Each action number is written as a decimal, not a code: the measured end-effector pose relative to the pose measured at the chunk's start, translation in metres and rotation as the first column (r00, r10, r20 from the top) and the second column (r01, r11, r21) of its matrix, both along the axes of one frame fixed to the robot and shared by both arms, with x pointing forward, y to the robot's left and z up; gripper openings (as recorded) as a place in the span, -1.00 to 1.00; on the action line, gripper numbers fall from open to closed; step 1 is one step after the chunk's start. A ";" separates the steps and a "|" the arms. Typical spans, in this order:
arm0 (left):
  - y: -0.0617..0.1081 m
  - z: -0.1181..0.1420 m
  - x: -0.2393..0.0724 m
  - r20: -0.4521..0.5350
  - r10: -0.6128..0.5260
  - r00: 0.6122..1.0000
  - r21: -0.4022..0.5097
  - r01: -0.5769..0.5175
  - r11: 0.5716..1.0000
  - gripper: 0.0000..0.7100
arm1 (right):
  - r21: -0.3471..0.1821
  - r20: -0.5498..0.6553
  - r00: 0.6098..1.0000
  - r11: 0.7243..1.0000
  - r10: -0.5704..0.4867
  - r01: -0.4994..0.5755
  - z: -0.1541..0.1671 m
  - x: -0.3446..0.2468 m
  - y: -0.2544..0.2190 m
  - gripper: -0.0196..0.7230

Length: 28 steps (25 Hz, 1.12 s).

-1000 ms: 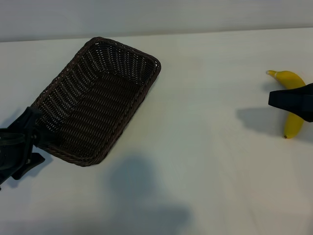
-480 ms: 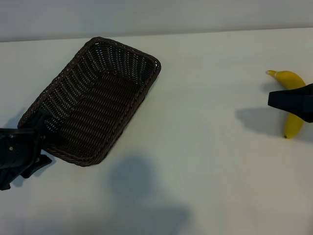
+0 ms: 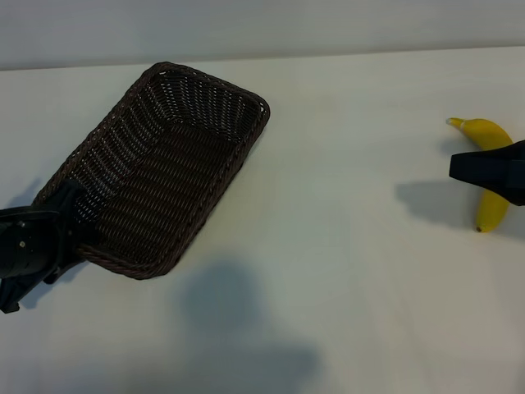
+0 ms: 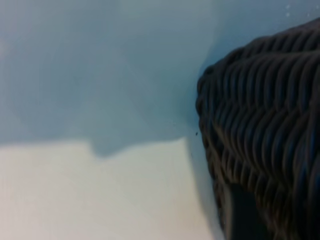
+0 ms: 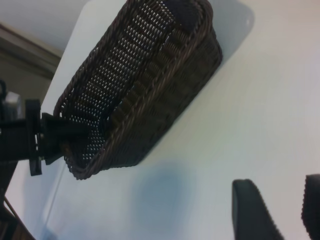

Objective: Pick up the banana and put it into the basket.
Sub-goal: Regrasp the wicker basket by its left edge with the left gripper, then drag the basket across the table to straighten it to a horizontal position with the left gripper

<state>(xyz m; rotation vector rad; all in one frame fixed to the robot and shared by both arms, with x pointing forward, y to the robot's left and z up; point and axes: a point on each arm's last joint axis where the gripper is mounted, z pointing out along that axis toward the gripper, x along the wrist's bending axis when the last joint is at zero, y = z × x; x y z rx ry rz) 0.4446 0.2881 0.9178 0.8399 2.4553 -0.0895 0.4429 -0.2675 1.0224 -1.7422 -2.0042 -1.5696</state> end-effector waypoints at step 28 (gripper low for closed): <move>-0.019 0.063 0.079 0.190 -0.596 0.781 0.108 0.586 0.803 -0.55 | 0.004 -0.004 1.000 1.000 -0.003 0.003 0.000 0.000 0.000 -0.16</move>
